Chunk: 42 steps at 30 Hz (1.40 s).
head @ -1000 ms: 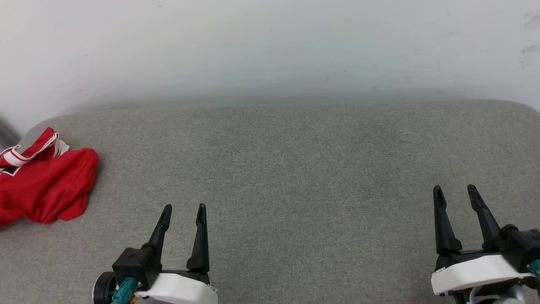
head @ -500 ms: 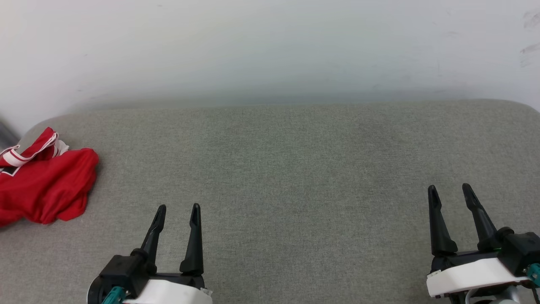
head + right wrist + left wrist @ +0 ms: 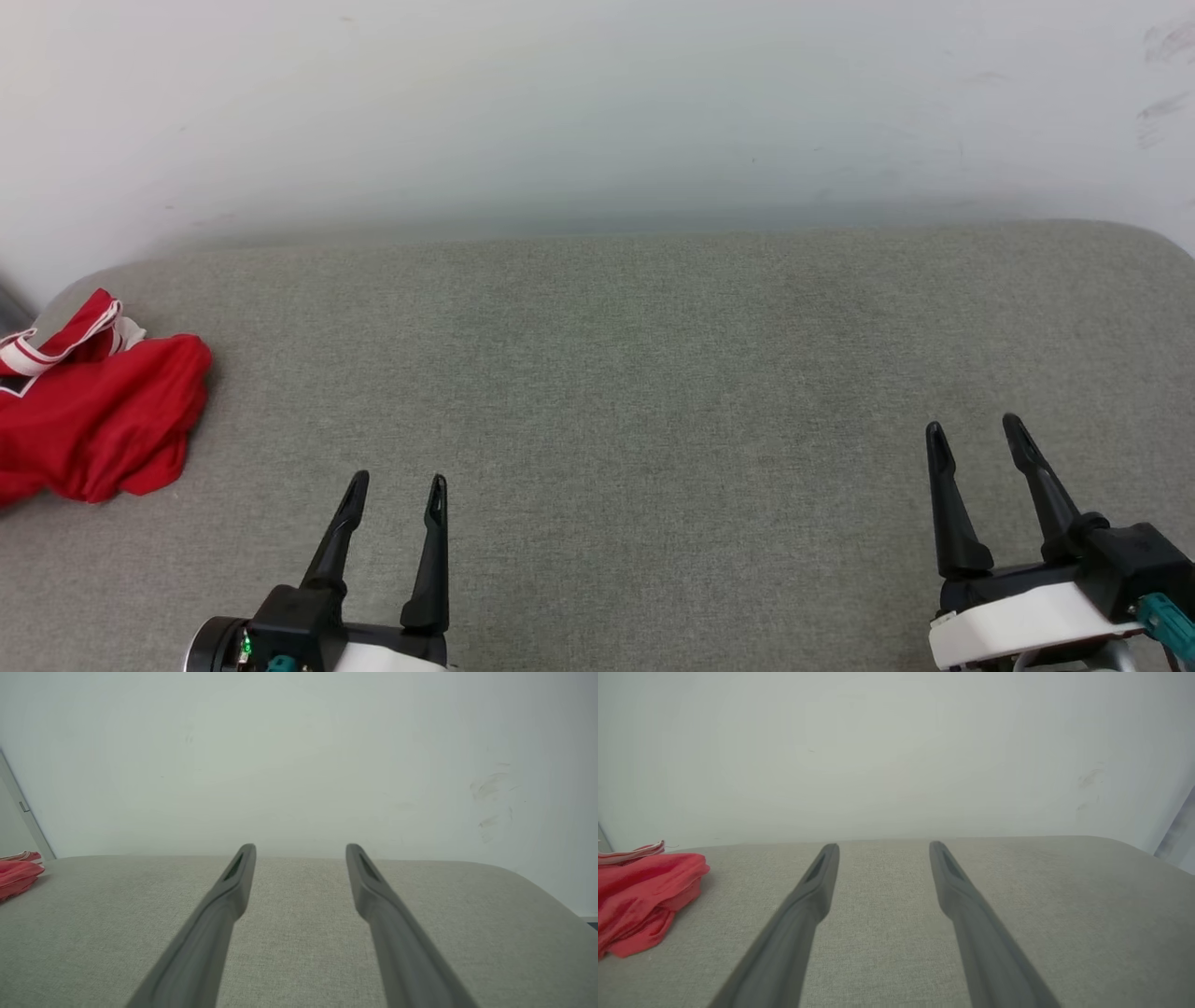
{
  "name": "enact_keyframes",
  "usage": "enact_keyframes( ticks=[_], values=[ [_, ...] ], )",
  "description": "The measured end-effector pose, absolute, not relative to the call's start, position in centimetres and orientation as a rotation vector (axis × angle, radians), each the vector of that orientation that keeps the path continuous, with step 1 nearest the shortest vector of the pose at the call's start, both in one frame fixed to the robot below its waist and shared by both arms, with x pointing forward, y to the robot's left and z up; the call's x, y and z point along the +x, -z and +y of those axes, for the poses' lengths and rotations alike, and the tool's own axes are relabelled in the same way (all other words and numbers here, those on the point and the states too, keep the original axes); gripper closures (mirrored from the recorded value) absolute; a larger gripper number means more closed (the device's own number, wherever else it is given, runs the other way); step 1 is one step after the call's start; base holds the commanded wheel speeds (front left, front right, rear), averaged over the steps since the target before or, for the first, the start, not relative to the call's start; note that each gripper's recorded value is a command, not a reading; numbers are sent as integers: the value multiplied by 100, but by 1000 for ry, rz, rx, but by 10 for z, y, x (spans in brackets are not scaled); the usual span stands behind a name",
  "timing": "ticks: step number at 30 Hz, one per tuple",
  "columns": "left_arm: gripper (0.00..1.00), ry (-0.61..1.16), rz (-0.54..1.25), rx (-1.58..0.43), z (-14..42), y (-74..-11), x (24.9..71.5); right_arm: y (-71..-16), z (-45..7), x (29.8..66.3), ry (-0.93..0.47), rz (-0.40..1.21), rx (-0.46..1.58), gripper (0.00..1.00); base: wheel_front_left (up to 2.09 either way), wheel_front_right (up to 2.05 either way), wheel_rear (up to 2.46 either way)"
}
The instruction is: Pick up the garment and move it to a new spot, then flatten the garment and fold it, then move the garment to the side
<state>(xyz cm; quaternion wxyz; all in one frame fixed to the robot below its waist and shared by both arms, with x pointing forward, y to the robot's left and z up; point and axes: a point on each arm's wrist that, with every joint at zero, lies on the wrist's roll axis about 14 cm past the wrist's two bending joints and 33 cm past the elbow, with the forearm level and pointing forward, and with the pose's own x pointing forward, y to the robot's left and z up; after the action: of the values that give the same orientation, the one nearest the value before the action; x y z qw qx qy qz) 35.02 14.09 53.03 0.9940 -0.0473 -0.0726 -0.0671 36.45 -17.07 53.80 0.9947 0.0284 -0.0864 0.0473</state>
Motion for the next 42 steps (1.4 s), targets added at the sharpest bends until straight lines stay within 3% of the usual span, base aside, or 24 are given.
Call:
enact_keyframes(
  ticks=[20,42],
  values=[
    [0,47,-146,-51,167,-527,344,-536,-134,379,-205,-177,74,0,0,0,0],
    [0,-342,-165,-4,272,-534,265,-533,9,391,-618,-148,161,0,0,0,0]
  ],
)
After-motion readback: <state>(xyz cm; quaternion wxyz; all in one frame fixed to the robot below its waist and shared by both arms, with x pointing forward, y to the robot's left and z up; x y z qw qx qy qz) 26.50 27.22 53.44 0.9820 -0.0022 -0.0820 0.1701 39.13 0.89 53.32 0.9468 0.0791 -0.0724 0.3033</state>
